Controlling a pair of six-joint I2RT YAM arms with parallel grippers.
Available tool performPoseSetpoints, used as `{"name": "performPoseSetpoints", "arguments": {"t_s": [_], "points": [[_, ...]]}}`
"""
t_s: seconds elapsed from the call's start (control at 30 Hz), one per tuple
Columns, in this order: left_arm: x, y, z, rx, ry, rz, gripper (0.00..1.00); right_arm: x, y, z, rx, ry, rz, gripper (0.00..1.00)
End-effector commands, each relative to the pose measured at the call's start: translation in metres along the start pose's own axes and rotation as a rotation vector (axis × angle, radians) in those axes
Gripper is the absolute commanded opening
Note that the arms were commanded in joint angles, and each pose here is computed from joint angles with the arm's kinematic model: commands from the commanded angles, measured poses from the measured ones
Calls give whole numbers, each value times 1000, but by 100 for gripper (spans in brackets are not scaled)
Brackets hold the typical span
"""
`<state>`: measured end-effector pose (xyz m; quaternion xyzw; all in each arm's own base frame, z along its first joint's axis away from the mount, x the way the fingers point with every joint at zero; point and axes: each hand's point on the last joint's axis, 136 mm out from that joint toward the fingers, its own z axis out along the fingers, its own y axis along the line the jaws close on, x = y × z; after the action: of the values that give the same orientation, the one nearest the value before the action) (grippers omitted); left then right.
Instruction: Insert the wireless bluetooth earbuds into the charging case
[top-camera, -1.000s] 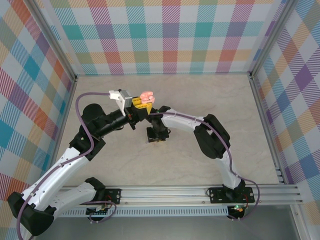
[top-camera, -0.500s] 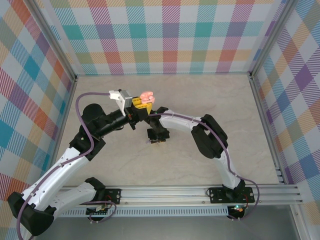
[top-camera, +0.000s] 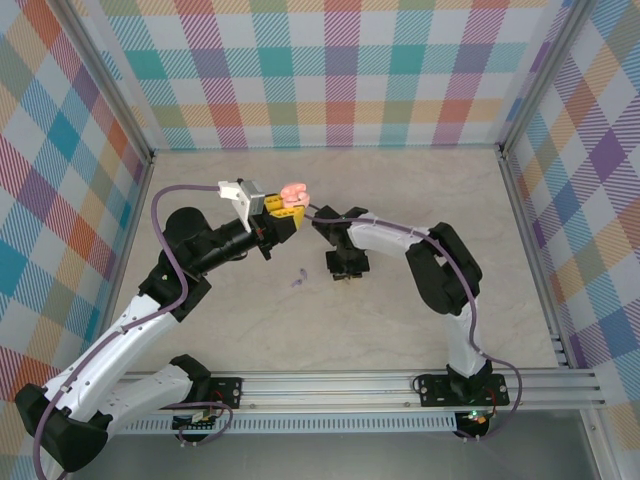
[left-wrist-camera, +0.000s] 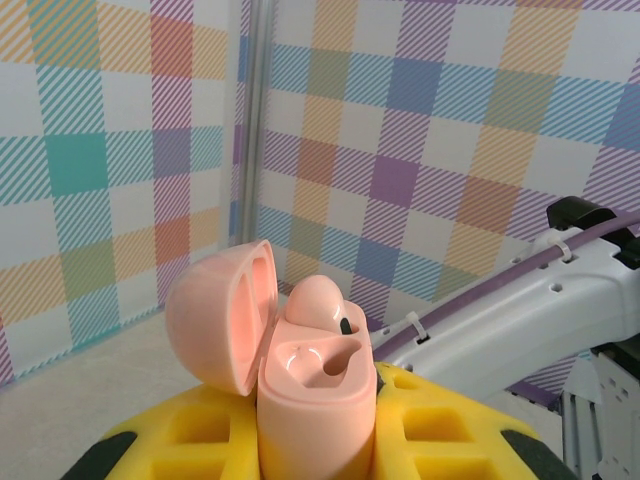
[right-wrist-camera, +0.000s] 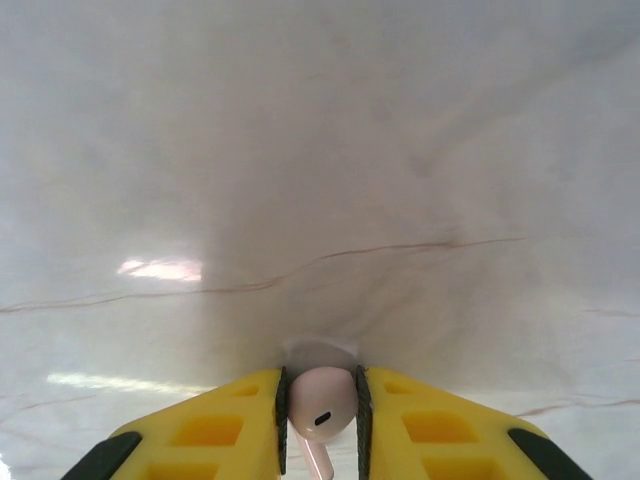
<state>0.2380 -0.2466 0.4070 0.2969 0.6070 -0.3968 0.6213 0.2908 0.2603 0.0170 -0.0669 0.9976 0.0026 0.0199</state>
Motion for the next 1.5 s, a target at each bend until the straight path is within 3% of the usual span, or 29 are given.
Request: {"name": "performPoseSetpoints", "arguments": {"t_s": [0.0,0.3,0.53,0.83,1.47], "points": [[-8,-7,-1,28,-26,12,21,4,-11,0,15,2,-26,25],[-9,-8,0,34,-28,6,21,1,-2,-3,-54,23,-111,36],[-9,-8,-1,32,-27,7,21,1,2,-5,-108,73,-167,35],[-8,-7,0,31,-23,10,21,5,-7,-1,-49,119,-173,35],[-8,-7,0,31,-22,8,21,-9,-6,1,-20,88,-195,32]]}}
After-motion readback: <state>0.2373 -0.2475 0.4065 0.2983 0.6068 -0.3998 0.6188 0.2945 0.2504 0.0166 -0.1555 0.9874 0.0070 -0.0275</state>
